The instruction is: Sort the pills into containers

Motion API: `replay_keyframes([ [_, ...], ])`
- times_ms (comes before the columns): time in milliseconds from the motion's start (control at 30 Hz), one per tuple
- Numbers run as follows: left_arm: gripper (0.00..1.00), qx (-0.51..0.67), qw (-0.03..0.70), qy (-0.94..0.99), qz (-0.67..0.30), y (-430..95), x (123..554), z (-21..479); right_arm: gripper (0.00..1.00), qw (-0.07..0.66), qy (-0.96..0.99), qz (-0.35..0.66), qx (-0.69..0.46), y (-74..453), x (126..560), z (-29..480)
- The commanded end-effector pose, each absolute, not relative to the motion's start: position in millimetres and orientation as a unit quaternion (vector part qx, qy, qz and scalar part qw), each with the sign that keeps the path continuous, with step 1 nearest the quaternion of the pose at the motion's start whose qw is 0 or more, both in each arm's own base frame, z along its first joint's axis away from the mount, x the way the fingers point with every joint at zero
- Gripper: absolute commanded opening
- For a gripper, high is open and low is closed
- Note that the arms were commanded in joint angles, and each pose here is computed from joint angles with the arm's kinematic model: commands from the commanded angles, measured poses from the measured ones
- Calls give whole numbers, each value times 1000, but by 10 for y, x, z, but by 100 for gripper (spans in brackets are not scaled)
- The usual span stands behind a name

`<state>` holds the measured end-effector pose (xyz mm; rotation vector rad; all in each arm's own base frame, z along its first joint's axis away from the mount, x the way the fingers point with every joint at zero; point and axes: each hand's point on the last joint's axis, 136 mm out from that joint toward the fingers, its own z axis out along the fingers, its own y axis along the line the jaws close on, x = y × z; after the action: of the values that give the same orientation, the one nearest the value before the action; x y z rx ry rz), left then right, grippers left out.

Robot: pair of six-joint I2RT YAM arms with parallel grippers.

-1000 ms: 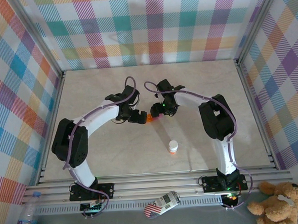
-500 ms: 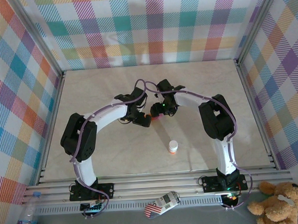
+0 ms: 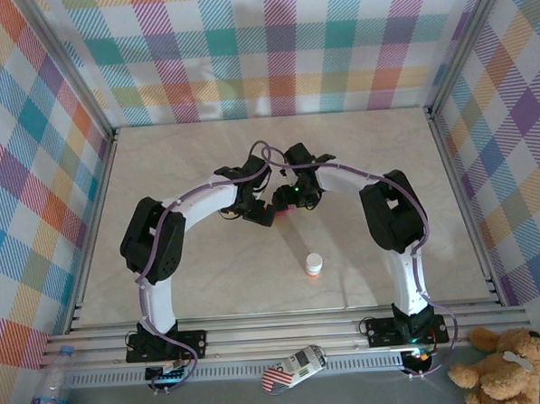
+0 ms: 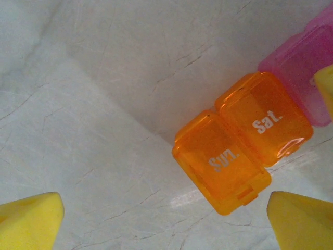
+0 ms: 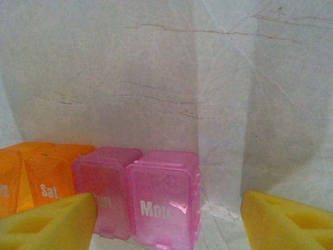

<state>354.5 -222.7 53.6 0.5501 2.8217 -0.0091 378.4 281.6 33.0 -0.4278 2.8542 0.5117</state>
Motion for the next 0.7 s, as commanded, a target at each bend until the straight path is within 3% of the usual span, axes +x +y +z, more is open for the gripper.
replay_keyframes([
  [0, 100, 200, 131, 971, 16, -2193, 3567, 557, 73, 83, 972, 167, -140, 2793, 3707, 162],
  [667, 100, 167, 150, 974, 22, -1994, 3853, 687, 72, 73, 974, 162, -138, 2765, 3675, 61],
])
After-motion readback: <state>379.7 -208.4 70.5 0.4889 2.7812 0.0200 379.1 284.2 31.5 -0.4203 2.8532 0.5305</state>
